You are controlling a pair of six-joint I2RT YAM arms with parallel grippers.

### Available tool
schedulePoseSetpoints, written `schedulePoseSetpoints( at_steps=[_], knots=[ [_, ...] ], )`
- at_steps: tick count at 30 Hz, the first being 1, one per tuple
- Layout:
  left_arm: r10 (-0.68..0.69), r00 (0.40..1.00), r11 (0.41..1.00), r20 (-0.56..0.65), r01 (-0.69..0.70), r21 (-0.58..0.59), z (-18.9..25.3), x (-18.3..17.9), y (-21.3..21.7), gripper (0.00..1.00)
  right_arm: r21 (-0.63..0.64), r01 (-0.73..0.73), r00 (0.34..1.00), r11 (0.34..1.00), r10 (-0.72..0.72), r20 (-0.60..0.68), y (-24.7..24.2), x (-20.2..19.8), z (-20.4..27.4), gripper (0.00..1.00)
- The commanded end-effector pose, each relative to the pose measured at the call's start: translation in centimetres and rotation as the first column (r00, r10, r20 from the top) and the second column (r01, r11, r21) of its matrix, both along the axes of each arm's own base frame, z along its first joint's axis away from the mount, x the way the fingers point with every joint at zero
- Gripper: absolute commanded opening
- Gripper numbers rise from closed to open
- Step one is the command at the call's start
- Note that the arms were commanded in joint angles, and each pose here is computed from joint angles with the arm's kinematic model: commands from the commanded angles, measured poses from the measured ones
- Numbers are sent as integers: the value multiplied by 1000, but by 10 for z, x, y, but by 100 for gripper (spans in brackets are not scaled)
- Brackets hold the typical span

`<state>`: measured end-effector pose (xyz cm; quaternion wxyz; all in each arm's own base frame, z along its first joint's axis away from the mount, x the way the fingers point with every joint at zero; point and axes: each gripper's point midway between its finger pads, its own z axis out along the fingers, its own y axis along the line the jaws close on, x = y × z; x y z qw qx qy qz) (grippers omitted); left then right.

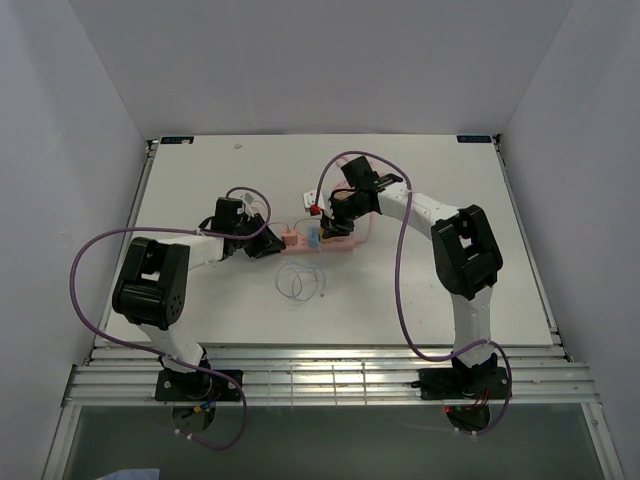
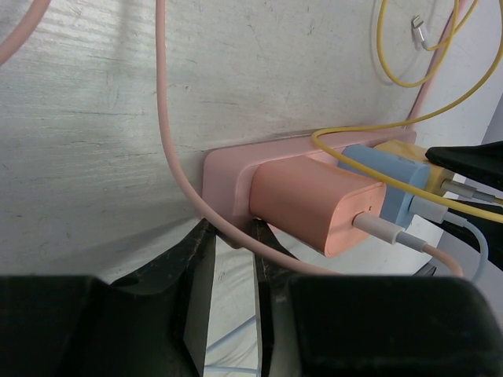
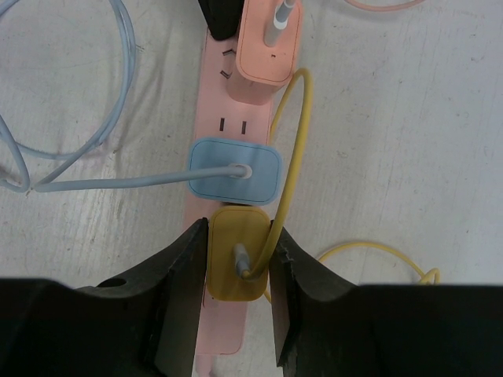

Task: Insert the plug

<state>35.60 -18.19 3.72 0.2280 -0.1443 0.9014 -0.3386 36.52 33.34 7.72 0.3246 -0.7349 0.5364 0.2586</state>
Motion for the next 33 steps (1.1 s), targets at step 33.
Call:
schedulePoseSetpoints(
  at_steps=[33],
  knots=[
    [-32, 999, 996, -14, 33, 79, -27, -4, -15, 31, -484, -63, 981, 873, -36, -192, -120, -56, -149, 8]
  ],
)
